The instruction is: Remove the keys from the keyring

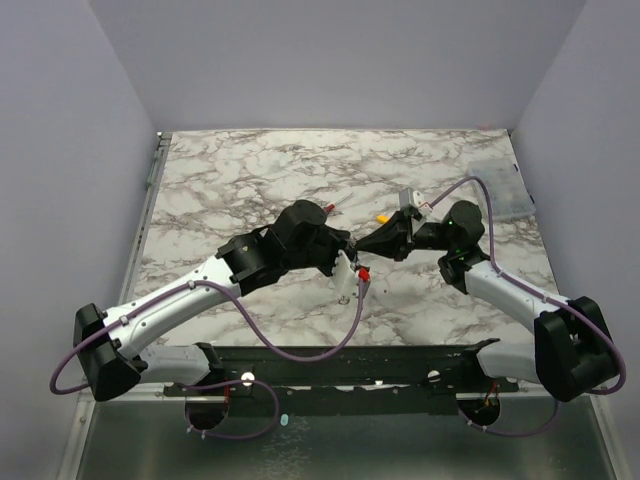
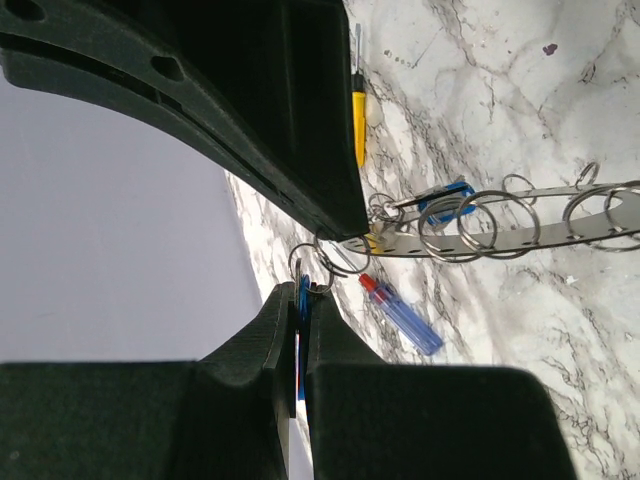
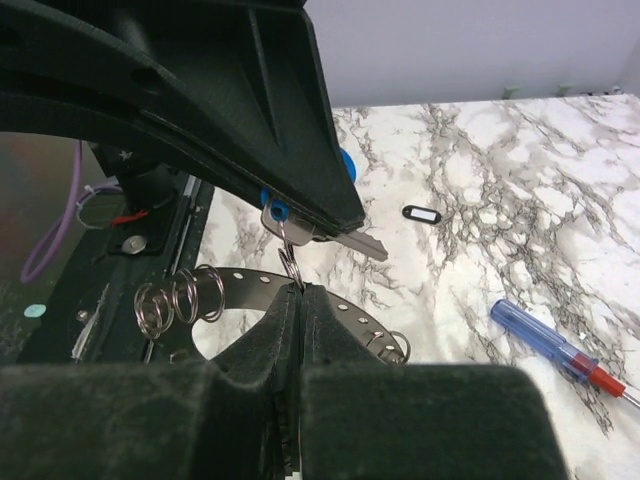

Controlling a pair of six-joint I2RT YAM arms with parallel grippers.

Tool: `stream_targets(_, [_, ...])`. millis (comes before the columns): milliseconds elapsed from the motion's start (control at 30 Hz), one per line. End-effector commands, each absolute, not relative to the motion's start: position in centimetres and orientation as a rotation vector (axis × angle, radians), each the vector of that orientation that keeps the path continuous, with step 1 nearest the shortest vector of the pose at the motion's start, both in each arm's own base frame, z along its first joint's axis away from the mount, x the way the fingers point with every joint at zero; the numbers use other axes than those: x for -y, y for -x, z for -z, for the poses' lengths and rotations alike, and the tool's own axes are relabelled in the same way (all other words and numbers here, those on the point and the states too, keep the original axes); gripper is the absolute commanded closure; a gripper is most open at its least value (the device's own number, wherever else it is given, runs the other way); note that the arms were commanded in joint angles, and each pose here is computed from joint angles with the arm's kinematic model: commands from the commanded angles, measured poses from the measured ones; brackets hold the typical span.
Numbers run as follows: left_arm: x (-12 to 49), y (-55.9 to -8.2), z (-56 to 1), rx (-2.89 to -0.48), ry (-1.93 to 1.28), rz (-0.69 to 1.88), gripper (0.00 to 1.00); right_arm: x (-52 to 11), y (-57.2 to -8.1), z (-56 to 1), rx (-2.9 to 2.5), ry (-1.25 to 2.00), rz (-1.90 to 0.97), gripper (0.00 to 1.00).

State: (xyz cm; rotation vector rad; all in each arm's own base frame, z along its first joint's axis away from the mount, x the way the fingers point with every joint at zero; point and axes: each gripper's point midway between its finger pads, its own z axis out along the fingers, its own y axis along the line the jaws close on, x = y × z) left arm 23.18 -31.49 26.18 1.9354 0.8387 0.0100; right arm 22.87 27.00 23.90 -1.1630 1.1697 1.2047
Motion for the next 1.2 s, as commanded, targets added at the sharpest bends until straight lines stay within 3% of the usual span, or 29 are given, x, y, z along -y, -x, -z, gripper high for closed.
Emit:
stream_targets(0, [30.9, -22.7, -26.3, -0.848, -1.912, -0.012, 1.00, -26.9, -23.5, -25.6, -1.158, 1.095, -1.187, 0.99])
stream_targets(633, [30.4, -22.2, -24.5, -0.873, -1.946, 0.009, 1.00, -26.3, -24.0, -25.8, -1.159, 1.063, -1.174, 0.99])
stream_targets(1167, [31.7, -22.7, -27.9, -0.875, -1.868, 0.034, 1.00, -26.3, -23.8, -24.5, -1.153, 1.114, -1.164, 0.99])
